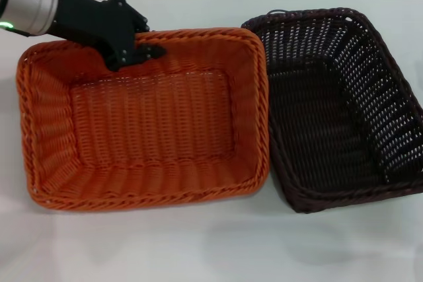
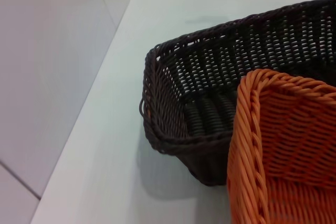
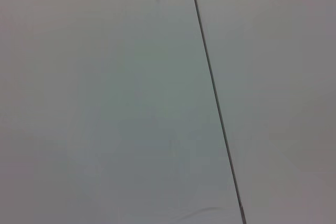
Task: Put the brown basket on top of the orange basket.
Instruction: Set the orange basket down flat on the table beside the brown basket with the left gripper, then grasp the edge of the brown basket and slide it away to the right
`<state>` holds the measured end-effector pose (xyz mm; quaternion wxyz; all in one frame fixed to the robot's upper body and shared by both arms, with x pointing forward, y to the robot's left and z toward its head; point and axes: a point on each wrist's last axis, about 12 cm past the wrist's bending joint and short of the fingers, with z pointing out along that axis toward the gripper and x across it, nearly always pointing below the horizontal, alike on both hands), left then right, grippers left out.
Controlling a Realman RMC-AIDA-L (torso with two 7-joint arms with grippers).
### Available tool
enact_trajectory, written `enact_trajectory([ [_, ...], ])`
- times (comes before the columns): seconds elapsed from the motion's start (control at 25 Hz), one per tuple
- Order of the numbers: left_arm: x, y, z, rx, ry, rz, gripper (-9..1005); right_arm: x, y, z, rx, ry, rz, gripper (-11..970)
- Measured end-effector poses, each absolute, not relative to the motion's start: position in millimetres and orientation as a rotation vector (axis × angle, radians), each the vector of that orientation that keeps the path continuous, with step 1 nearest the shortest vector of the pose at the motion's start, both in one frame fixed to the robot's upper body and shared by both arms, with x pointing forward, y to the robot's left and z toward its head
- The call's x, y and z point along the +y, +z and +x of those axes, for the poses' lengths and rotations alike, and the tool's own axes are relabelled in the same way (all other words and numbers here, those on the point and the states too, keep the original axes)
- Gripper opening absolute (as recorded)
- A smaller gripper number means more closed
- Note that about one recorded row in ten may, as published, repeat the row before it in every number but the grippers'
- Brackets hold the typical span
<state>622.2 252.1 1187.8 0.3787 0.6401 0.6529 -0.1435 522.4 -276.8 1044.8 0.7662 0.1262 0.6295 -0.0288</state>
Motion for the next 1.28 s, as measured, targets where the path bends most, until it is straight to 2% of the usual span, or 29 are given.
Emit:
enact_trajectory([
  [0.4, 236.1, 1174.9, 628.3, 1.653, -0.344, 1.688, 179, -277.0, 1044.5, 522.1, 1.369, -0.063, 0.275, 829],
  [0.48, 221.0, 1168.5, 630.4, 1.624, -0.325, 1.701, 180, -276.4, 1045.6, 523.5, 1.366, -0.06, 0.273, 829],
  [0.88, 197.4, 1175.5, 644.5, 1.555, -0.269, 1.701, 188, -275.2, 1047.0, 525.2, 1.364, -0.053, 0.268, 828],
  [1.0, 194.8, 1178.4, 648.2, 1.54, -0.237, 1.7, 370, -275.7, 1046.3, 524.1, 1.365, -0.055, 0.27, 828],
  [1.2, 198.2, 1190.6, 654.7, 1.511, -0.143, 1.666, 541, -275.6, 1045.7, 523.2, 1.367, -0.054, 0.273, 828],
  [1.28, 205.2, 1200.4, 660.4, 1.492, -0.035, 1.599, 589, -274.7, 1046.3, 523.7, 1.366, -0.051, 0.272, 828],
])
